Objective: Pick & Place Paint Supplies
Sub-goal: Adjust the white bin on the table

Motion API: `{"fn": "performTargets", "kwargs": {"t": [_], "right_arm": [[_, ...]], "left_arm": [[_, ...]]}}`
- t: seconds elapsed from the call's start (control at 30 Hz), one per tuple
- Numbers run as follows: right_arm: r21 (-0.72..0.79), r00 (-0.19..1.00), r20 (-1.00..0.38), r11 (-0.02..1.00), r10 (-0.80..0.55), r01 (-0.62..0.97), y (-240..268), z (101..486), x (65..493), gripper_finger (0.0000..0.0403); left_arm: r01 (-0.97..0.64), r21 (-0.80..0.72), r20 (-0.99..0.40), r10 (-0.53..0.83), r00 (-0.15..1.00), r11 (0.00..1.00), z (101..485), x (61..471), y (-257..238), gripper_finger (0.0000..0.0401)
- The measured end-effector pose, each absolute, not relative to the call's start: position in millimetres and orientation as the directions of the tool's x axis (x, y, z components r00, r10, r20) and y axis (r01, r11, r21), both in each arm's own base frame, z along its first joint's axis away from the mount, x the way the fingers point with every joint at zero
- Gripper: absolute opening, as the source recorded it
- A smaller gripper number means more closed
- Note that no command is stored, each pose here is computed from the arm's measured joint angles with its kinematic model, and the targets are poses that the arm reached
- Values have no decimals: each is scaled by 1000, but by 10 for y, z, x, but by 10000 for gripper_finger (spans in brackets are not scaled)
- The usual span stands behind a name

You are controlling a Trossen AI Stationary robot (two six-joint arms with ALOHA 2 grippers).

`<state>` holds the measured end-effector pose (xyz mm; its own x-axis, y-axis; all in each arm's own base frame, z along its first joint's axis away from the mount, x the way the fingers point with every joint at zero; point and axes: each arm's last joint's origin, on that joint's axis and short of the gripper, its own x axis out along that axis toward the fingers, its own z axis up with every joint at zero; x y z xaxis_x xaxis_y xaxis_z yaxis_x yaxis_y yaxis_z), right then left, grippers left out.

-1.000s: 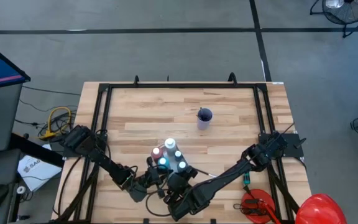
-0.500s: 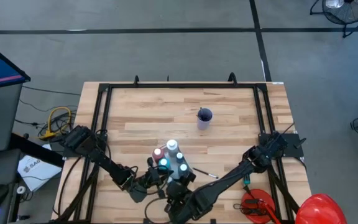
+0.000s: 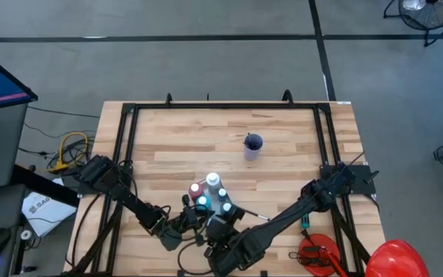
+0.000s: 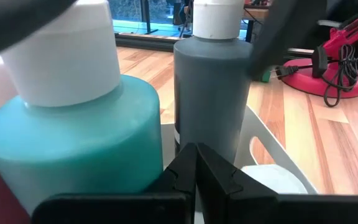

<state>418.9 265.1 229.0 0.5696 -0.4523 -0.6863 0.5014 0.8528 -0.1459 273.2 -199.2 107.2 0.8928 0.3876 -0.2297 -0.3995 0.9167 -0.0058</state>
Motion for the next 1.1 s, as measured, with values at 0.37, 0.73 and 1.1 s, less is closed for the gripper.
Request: {"fn": "performTargets", "kwargs": {"t": [0.37,0.73,1.1], "right_arm": [[-203,631,-607,862,-484,465,2515,2891,3984,238],[-229,631,-597,859,-496,459,2465,3053,3875,238],[-286,604,-598,844,-527,454,2450,2944,3861,238]], "left_arm": [[-401,-5,-229,389,892,916,1072,2733,-1990,0],[-407,40,-216,405,888,913,1136,2722,-1977,0],[-411,67,-182,416,891,909,1330,2696,-1968,0]]}}
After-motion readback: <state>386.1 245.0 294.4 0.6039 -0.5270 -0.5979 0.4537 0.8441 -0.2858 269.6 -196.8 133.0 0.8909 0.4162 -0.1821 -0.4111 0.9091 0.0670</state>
